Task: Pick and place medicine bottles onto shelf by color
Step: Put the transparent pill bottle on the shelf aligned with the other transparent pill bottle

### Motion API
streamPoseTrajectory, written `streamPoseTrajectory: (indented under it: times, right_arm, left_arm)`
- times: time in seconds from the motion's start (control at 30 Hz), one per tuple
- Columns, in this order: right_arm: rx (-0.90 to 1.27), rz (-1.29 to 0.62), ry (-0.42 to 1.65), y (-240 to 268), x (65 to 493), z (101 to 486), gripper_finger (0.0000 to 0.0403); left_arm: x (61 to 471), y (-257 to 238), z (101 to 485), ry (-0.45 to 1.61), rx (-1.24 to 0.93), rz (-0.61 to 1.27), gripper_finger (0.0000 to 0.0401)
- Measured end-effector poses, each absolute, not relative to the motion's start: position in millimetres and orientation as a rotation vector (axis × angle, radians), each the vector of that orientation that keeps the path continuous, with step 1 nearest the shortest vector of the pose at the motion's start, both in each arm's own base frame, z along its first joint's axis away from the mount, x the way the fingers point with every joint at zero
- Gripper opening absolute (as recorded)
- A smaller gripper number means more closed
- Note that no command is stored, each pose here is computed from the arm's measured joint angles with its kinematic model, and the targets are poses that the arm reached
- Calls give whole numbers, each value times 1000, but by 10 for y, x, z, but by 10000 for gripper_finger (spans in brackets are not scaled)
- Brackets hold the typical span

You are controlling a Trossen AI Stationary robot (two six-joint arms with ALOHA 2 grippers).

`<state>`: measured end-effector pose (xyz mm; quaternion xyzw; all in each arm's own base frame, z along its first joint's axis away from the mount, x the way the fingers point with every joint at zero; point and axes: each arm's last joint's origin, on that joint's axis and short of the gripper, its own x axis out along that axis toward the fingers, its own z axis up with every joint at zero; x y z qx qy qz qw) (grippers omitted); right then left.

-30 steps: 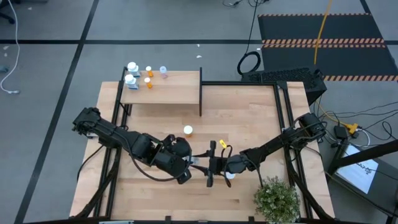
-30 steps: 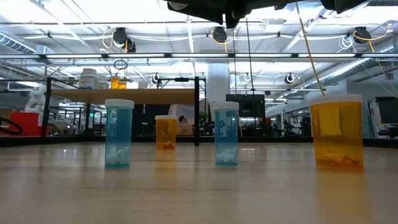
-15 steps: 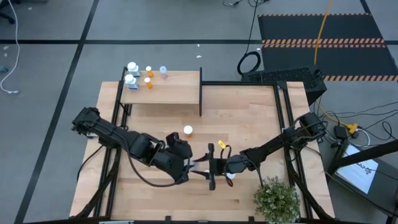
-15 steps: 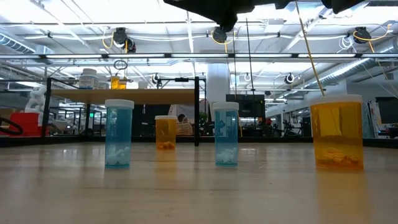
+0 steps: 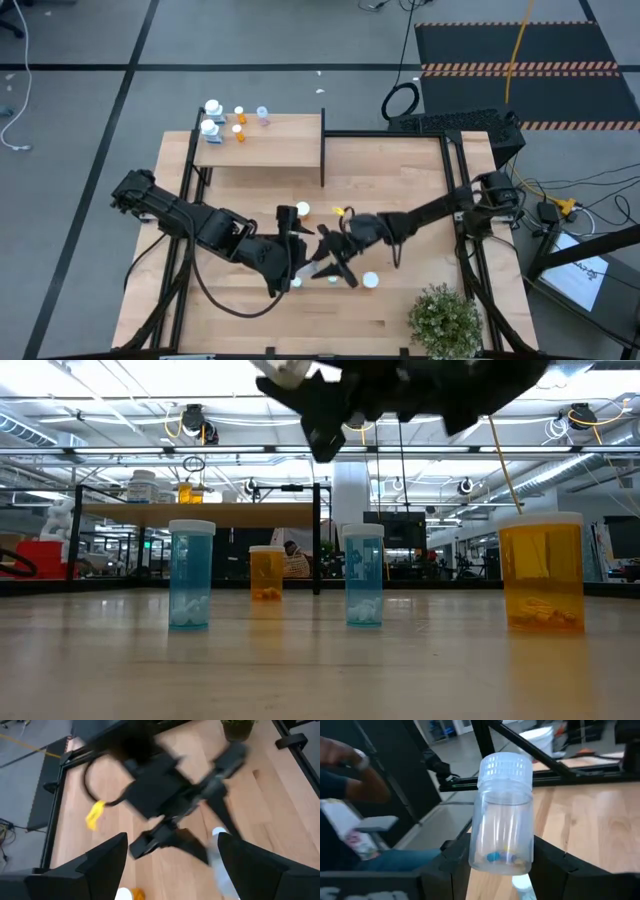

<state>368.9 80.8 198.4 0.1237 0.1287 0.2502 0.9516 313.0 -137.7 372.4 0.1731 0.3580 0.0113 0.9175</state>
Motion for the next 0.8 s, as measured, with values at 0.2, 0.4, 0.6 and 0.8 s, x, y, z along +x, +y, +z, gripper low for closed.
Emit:
streamPoseTrajectory:
  times: [0.2, 0.4, 0.6, 0.8]
  right_arm:
    - [374, 638, 299, 386, 3724, 1994, 159]
    - [505, 701, 333, 48, 3716, 2014, 159]
    - [548, 724, 343, -133, 3699, 2022, 159]
    - [549, 754, 346, -227, 3682, 2023, 159]
  left_arm:
    - [3107, -1370, 3704, 767, 388, 15, 312]
    - [3094, -1364, 3692, 785, 423, 4, 312]
    - [3146, -1389, 3613, 812, 464, -8, 312]
    - [3263, -1407, 3381, 904, 566, 53, 312]
